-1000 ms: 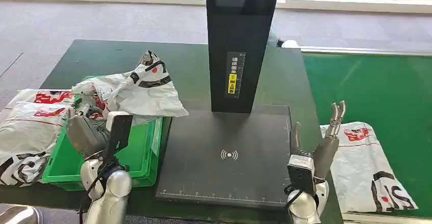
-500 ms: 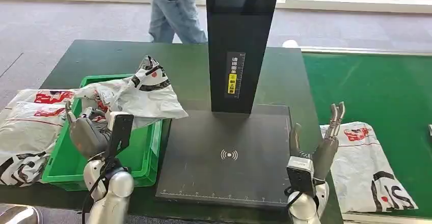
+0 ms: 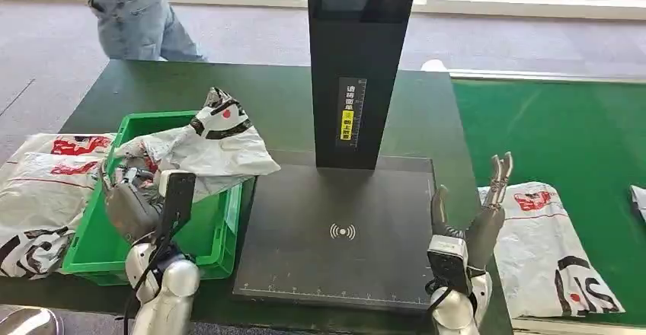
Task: Moved the parcel from conveyor to table for the left to box.
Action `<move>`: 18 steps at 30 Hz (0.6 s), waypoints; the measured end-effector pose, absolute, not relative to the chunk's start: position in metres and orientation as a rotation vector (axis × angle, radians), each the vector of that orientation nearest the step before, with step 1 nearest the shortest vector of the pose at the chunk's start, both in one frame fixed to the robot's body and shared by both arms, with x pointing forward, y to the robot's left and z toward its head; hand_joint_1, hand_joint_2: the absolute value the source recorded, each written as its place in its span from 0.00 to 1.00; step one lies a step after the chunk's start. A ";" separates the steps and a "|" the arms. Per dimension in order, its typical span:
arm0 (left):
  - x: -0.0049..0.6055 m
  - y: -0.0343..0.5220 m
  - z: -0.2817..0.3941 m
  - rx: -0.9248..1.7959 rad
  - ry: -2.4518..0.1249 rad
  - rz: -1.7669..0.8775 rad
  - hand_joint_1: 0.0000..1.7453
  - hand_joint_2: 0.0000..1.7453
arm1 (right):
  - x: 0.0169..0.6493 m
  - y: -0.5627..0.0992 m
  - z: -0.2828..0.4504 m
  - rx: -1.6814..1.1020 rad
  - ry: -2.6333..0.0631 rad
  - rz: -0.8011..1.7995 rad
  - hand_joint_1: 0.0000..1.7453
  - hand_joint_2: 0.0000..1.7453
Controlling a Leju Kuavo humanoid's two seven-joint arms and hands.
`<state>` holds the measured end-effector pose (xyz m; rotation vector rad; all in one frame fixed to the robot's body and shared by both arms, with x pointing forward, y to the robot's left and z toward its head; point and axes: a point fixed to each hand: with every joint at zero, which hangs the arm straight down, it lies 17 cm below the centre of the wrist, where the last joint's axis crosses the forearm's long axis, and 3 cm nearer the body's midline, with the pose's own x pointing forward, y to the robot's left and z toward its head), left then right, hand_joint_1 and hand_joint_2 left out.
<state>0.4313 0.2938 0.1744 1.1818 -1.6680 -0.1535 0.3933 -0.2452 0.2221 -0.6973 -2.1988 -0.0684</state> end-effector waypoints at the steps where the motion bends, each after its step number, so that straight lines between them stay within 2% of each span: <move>1: 0.430 0.297 0.172 1.184 -1.658 -0.150 0.00 0.00 | 0.393 -0.245 0.222 -0.697 -2.199 -0.067 0.00 1.00; 10: 0.426 0.311 0.159 1.187 -1.612 -0.125 0.00 0.00 | 0.394 -0.243 0.222 -0.686 -2.202 -0.050 0.00 1.00; 11: 0.425 0.314 0.156 1.187 -1.604 -0.120 0.00 1.00 | 0.394 -0.242 0.222 -0.687 -2.203 -0.046 0.00 1.00; 13: 0.422 0.321 0.151 1.191 -1.585 -0.106 0.00 1.00 | 0.395 -0.240 0.222 -0.682 -2.205 -0.032 0.00 1.00; 14: 0.421 0.324 0.149 1.193 -1.577 -0.101 0.00 0.00 | 0.395 -0.239 0.221 -0.680 -2.205 -0.025 0.00 1.00; 18: 0.413 0.341 0.142 1.201 -1.566 -0.065 0.00 0.00 | 0.396 -0.240 0.218 -0.681 -2.198 -0.012 0.00 1.00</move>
